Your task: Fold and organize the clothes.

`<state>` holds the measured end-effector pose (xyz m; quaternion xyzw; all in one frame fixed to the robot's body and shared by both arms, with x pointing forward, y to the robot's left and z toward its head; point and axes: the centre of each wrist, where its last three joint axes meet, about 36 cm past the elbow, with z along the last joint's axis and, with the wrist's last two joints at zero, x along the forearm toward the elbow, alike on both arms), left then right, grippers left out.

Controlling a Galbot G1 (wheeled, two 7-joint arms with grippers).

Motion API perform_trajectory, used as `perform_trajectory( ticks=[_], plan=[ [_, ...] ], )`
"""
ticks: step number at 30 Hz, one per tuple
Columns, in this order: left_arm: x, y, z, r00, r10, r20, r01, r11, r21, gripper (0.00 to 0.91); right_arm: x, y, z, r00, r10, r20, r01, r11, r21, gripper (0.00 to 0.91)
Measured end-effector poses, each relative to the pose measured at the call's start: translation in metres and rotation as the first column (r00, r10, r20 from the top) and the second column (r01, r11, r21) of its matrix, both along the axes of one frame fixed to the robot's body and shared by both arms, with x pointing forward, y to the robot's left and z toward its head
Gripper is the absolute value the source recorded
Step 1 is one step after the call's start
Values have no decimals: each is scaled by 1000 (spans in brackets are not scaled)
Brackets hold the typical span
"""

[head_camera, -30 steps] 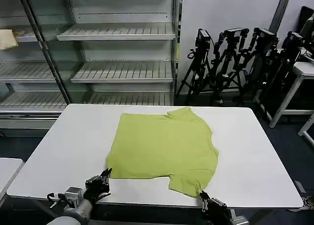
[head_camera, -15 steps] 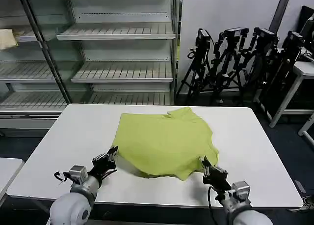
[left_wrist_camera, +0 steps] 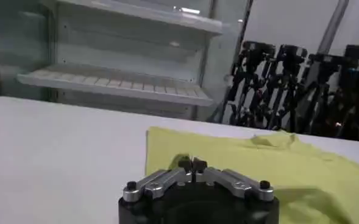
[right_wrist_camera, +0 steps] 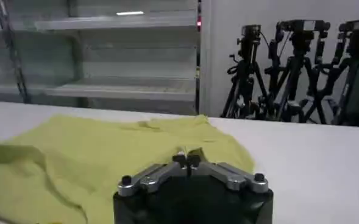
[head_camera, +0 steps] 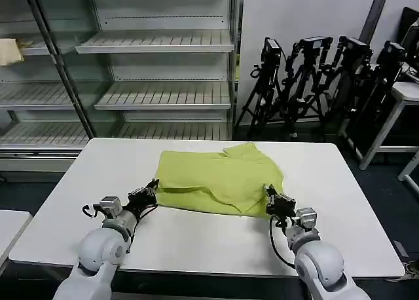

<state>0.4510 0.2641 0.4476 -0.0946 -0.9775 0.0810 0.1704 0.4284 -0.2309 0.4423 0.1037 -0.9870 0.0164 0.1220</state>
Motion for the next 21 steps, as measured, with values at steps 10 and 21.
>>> perform_trajectory(
  ticks=[10, 21],
  plan=[
    [15, 6, -11, 999, 20, -29, -20, 1000, -3, 907, 25, 5, -12, 1000, 5, 9, -5, 1000, -28, 907],
    [7, 13, -7, 999, 26, -27, -25, 999, 26, 907, 26, -7, -14, 999, -34, -2, 34, 997, -64, 907]
  ],
)
